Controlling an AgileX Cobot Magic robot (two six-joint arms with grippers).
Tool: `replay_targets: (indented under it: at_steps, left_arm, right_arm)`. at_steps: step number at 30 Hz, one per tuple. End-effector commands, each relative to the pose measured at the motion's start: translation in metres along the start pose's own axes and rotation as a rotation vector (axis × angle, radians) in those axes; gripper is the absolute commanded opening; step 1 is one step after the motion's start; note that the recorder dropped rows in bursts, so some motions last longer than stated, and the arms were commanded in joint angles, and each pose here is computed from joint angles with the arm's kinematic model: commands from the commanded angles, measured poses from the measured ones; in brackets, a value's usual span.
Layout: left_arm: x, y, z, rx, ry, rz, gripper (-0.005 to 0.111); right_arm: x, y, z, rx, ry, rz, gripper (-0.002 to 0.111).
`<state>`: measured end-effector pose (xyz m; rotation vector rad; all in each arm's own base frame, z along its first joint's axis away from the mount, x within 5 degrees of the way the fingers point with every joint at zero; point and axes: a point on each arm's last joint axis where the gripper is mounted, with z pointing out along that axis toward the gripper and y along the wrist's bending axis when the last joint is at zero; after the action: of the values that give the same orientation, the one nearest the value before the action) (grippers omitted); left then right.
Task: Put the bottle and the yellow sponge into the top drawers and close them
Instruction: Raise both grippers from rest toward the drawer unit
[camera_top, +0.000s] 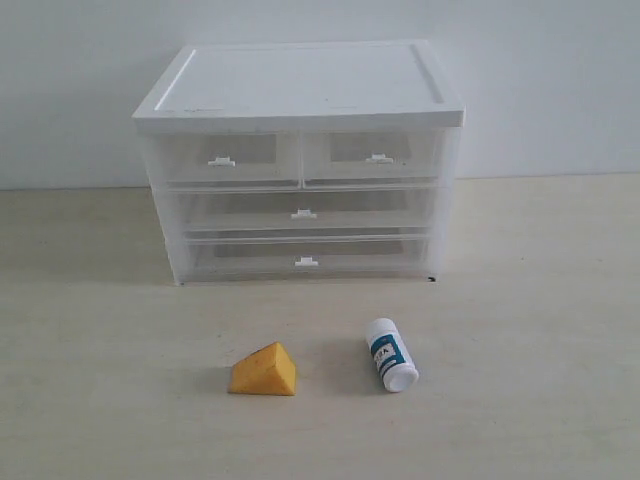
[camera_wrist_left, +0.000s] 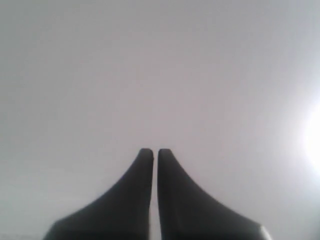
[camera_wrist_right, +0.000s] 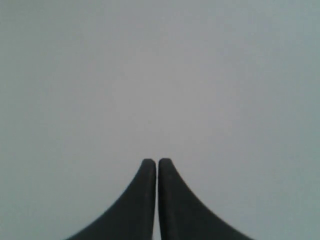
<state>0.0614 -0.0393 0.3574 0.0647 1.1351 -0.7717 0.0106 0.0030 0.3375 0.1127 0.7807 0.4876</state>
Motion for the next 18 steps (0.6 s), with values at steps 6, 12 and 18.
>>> replay_targets:
  at_steps: [6, 12, 18]
  left_arm:
    - [0.022, 0.066, 0.063, -0.227, 0.326, -0.021, 0.004]
    - [0.077, 0.115, 0.092, -0.234, 0.514, -0.280, 0.004]
    - [0.136, 0.171, 0.124, -0.151, 0.536, -0.580, 0.004]
  right_arm:
    - [-0.008, 0.001, 0.060, 0.138, 0.286, -0.025, 0.000]
    - [0.043, -0.024, 0.087, 0.287, 0.573, 0.016, 0.000]
    - [0.116, -0.057, 0.112, 0.367, 0.780, 0.017, 0.000]
